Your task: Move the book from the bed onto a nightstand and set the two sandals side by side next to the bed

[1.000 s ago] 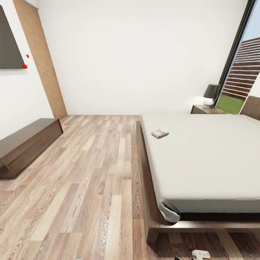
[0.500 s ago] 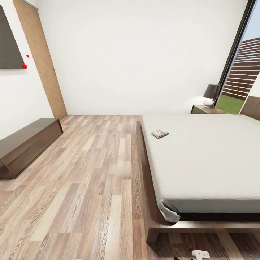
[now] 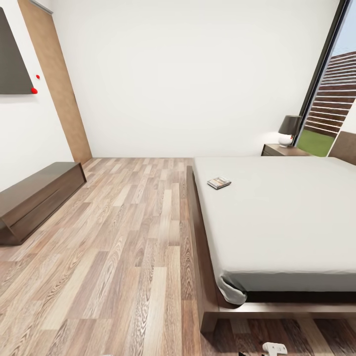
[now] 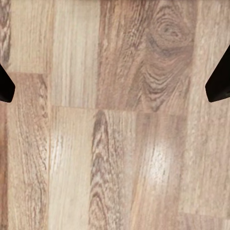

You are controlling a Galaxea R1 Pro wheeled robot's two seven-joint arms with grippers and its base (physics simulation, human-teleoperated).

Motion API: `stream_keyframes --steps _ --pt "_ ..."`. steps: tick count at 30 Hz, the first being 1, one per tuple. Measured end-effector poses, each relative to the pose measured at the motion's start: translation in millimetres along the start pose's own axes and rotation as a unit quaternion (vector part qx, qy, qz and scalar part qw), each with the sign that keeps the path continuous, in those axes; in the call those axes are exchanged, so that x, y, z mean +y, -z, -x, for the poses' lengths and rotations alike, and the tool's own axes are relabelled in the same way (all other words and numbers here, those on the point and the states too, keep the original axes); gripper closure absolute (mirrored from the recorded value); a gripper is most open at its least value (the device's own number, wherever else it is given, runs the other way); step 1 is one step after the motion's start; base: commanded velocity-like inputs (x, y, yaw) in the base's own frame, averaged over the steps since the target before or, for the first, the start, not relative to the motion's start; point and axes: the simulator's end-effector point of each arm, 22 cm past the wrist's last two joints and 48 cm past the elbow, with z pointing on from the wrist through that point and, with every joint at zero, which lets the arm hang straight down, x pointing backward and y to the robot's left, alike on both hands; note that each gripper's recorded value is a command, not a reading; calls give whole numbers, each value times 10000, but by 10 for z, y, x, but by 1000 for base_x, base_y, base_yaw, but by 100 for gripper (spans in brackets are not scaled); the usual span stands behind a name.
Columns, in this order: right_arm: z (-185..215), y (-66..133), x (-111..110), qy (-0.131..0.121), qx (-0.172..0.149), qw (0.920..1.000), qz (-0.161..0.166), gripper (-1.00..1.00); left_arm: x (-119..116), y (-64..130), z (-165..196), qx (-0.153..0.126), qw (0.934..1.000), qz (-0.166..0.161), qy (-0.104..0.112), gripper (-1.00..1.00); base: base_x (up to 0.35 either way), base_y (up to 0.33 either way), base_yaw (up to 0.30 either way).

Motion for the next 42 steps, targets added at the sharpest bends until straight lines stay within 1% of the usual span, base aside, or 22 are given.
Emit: stream_keyframes --steps 9,14,42 --pt "5 -3 20 0 -7 10000 19 -100 -1 1 8 -9 10000 -1 -1 -100 0 0 0" --pt "4 -8 37 -3 -8 10000 30 -100 -2 2 10 -12 10000 -2 -4 -100 0 0 80" --pt "4 -13 52 -2 -14 10000 40 -100 -2 2 10 -11 10000 -4 -8 -100 0 0 187"
